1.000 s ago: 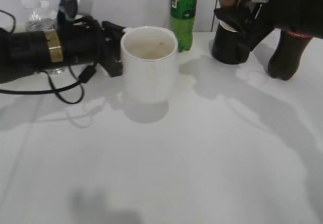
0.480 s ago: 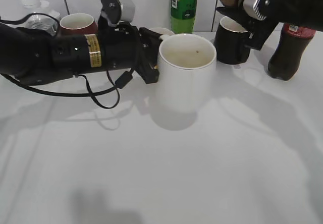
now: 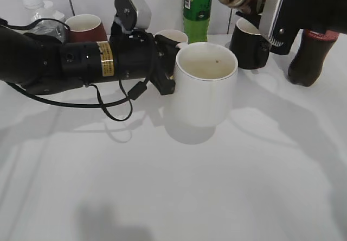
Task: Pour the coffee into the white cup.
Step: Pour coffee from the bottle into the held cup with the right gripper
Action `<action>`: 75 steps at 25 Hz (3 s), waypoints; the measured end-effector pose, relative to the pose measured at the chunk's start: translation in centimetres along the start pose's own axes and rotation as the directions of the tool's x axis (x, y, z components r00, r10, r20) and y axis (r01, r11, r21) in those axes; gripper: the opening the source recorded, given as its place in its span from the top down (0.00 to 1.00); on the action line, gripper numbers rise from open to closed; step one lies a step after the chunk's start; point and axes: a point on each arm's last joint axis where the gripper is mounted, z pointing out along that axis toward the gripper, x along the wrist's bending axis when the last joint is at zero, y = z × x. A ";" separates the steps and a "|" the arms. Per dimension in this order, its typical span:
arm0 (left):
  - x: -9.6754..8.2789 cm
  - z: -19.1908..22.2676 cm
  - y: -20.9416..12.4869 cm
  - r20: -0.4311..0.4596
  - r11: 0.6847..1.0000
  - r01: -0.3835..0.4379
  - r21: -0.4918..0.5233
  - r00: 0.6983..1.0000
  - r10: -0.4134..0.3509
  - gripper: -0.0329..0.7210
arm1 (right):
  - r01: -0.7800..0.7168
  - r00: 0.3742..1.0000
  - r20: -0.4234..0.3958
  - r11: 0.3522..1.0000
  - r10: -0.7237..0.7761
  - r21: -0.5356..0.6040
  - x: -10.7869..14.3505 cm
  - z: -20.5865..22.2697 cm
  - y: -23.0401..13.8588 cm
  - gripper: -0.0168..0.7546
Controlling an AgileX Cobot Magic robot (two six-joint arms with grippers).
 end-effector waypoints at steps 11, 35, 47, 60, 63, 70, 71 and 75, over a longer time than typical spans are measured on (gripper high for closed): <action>-0.2 0.0 0.4 0.024 0.999 0.000 -0.039 1.000 0.000 0.90 | 0.186 0.982 -0.006 0.982 -0.186 0.006 0.0 0.0 -0.1 0.28; -0.3 0.0 0.4 0.029 0.999 -0.001 -0.044 1.000 0.002 0.90 | 0.342 0.940 -0.024 0.939 -0.342 0.022 0.1 0.0 -0.3 0.28; -0.3 0.0 0.3 0.038 0.999 -0.008 -0.038 0.999 0.010 0.90 | 0.374 0.927 -0.025 0.927 -0.373 0.022 0.1 0.0 -0.3 0.28; -0.4 0.0 0.3 0.043 0.999 -0.013 -0.035 0.999 0.015 0.90 | 0.419 0.908 0.018 0.908 -0.418 -0.013 -0.2 0.0 0.2 0.28; -0.5 0.0 0.2 0.058 0.999 -0.026 -0.026 0.998 0.027 0.90 | 0.439 0.898 0.022 0.898 -0.439 -0.015 -0.2 0.0 0.2 0.28; -0.6 0.0 0.2 0.069 0.999 -0.035 -0.020 0.997 0.037 0.90 | 0.462 0.887 0.027 0.887 -0.462 -0.016 -0.2 0.0 0.3 0.28; -0.6 0.0 0.2 0.069 0.999 -0.035 -0.020 0.997 0.037 0.90 | 0.469 0.883 0.028 0.883 -0.468 -0.017 -0.2 0.0 0.3 0.28; -0.6 0.0 0.2 0.069 0.999 -0.036 -0.019 0.997 0.037 0.90 | 0.489 0.872 0.030 0.872 -0.488 -0.017 -0.2 0.0 0.3 0.28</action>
